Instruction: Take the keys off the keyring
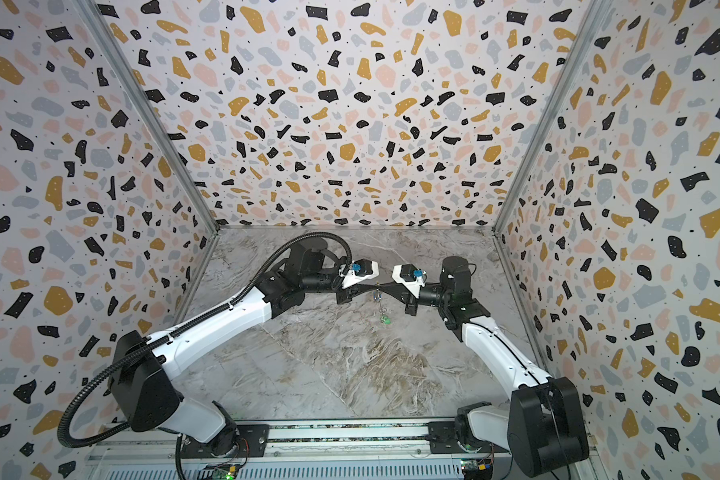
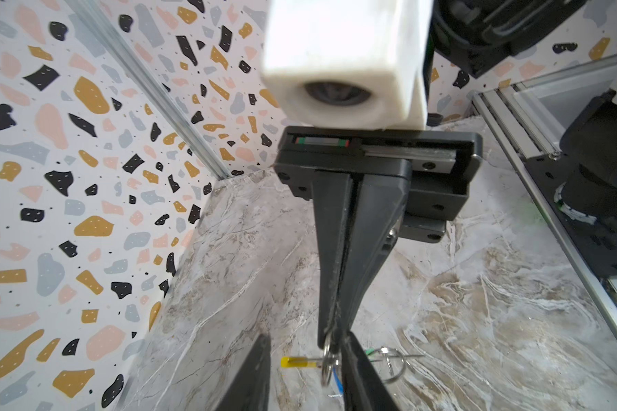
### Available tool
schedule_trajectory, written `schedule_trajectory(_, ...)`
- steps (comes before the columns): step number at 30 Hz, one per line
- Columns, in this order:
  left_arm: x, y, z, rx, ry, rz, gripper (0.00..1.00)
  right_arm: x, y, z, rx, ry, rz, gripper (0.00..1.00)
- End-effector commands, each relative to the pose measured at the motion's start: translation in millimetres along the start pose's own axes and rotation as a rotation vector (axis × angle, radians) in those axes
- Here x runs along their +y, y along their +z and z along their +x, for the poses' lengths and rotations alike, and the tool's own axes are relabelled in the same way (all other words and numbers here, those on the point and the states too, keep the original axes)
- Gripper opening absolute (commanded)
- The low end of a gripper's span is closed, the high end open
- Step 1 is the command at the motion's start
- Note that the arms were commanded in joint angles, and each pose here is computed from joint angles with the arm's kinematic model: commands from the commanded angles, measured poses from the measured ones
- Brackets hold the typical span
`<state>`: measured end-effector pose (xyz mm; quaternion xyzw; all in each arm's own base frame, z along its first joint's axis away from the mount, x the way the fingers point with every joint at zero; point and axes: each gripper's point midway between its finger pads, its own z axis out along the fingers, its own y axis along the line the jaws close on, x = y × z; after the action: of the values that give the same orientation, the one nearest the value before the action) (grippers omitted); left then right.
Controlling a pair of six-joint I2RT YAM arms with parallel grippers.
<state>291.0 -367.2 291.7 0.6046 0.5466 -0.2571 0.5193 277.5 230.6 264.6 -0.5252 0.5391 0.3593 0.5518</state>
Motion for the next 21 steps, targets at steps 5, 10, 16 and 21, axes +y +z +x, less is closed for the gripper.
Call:
schedule_trajectory(5,13,-29,-5,-0.094,-0.073,-0.122,0.37,-1,1,-14,-0.056,0.007,-0.014,0.0)
schedule_trajectory(10,8,-34,7,-0.126,-0.12,-0.172,0.38,-9,0,-19,-0.07,0.014,0.043,0.0)
schedule_trajectory(16,13,-30,14,-0.164,-0.162,-0.24,0.39,-11,2,-26,-0.091,0.002,0.094,0.0)
schedule_trajectory(21,12,-22,11,-0.193,-0.177,-0.25,0.39,-11,5,-25,-0.096,-0.007,0.146,0.0)
